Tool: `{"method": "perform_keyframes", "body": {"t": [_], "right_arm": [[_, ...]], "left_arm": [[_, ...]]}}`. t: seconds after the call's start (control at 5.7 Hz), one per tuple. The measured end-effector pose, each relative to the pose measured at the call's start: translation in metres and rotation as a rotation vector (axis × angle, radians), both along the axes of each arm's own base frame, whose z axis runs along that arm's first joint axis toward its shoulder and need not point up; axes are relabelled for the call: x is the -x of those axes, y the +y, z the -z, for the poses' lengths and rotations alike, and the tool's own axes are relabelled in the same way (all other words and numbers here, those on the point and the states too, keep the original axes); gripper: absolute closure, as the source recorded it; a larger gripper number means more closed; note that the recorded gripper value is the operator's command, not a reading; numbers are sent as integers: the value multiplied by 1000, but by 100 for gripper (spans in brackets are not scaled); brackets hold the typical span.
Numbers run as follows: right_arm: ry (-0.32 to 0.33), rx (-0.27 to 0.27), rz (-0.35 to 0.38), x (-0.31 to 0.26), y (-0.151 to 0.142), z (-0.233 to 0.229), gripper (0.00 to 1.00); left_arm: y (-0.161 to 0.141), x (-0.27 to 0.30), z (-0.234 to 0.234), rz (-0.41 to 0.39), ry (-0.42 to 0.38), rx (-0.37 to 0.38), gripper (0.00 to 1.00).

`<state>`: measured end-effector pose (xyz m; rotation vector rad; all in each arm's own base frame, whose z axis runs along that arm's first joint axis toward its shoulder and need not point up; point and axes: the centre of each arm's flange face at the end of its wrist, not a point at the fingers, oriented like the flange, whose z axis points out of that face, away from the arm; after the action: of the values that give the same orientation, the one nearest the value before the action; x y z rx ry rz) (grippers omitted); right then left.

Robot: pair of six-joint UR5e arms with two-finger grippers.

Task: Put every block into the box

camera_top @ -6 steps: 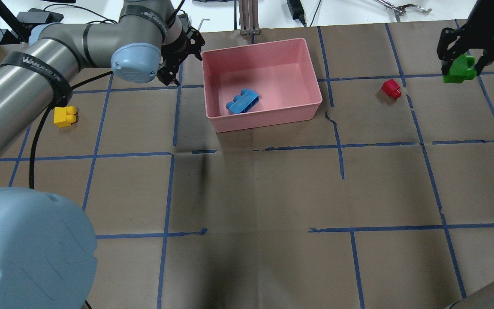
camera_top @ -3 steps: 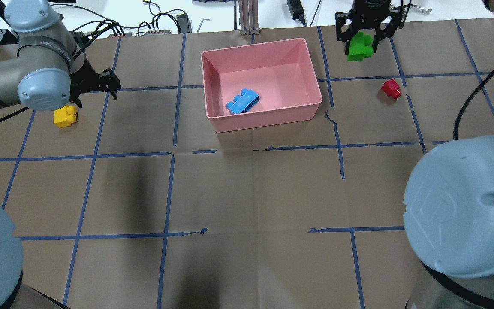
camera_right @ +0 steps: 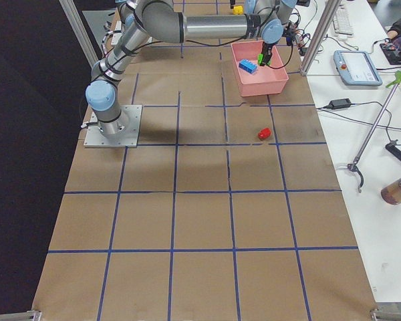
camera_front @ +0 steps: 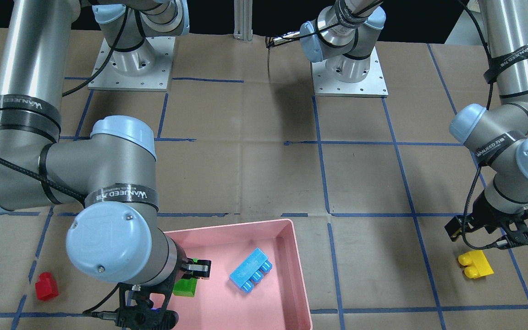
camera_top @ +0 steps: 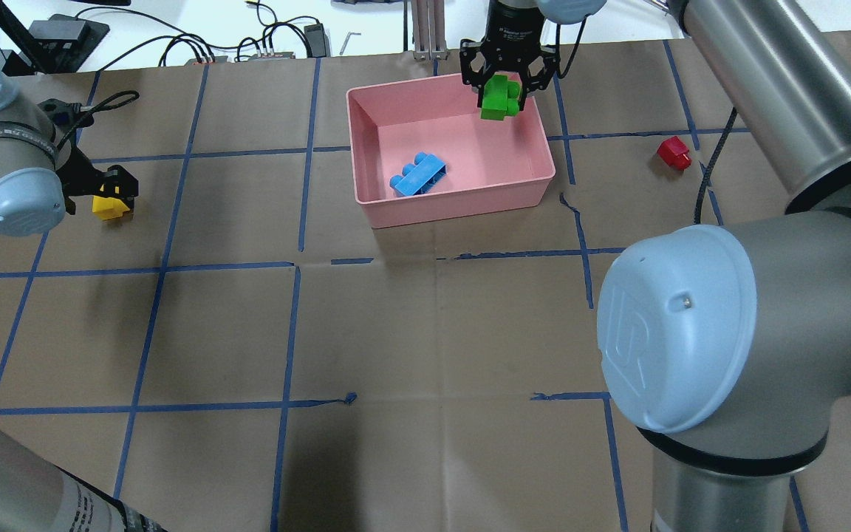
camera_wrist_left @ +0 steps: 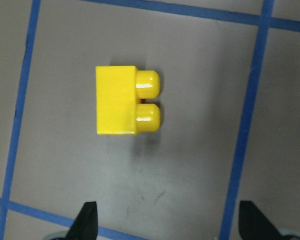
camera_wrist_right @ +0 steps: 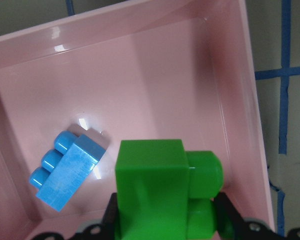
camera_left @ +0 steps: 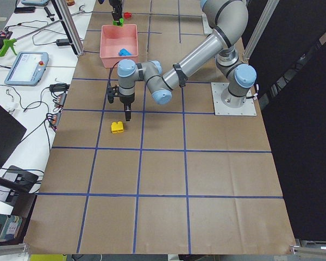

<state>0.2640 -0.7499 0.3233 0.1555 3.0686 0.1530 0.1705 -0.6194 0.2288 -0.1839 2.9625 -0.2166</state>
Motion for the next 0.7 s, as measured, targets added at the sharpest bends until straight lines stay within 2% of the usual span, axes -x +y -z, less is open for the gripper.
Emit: {"method": "perform_keyframes", "body": {"t": [0.35,0.7], "right_arm": [[0,-5,-6,-4,-6,22,0],[8,14,2,-3,-4,8,0]], "left_arm": [[-8,-31,13,35,14,36,1],[-29,-40,23,45,97,40,1]]}}
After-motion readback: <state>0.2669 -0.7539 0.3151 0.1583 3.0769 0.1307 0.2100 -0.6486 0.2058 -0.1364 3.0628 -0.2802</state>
